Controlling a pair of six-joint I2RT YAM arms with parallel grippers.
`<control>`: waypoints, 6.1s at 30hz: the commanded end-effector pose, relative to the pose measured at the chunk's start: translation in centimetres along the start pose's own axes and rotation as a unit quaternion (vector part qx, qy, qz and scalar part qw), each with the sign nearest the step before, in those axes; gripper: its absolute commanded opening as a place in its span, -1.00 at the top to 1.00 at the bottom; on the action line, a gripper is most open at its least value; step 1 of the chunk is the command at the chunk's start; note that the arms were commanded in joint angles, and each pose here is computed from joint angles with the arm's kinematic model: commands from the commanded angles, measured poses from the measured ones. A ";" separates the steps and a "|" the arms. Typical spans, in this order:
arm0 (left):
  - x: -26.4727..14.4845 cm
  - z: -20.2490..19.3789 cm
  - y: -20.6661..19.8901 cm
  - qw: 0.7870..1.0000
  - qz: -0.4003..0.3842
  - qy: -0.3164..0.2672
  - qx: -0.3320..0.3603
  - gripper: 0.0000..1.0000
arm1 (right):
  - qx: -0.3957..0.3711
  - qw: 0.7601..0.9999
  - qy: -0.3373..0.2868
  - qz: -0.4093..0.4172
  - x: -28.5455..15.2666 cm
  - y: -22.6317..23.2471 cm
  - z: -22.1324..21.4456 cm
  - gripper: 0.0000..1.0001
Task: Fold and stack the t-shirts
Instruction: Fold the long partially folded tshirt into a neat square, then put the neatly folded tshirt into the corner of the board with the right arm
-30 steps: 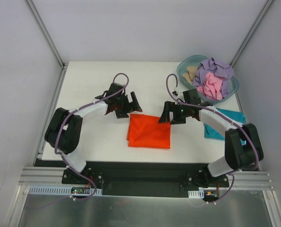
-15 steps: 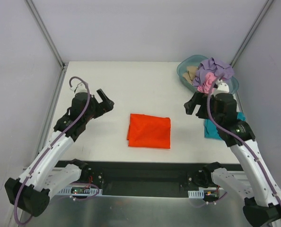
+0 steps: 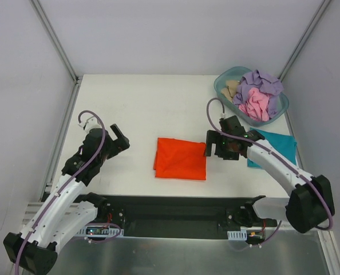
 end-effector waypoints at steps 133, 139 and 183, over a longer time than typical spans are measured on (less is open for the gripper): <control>3.5 4.1 -1.5 0.996 0.080 0.011 0.028 -0.99 | 0.095 0.896 0.021 -0.434 -5.4 -23.2 14.1 -0.85; 3.0 4.1 -1.7 0.997 0.068 0.008 0.023 -0.98 | 0.105 0.924 -0.046 -0.364 -7.4 -20.7 13.7 -0.93; 0.4 2.3 -1.3 0.999 0.017 0.034 0.006 -0.99 | -0.086 0.945 -0.310 0.054 -8.8 -4.8 7.9 -0.93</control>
Point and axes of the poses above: each gripper's point midway between its finger pads, its own x axis out along the fingers, its own y axis along the line the jaws close on, z = x × y, the point moved 7 cm from there along -x, back along the fingers, and after that the axes turned 5 degrees about x, right-handed, at the moved point
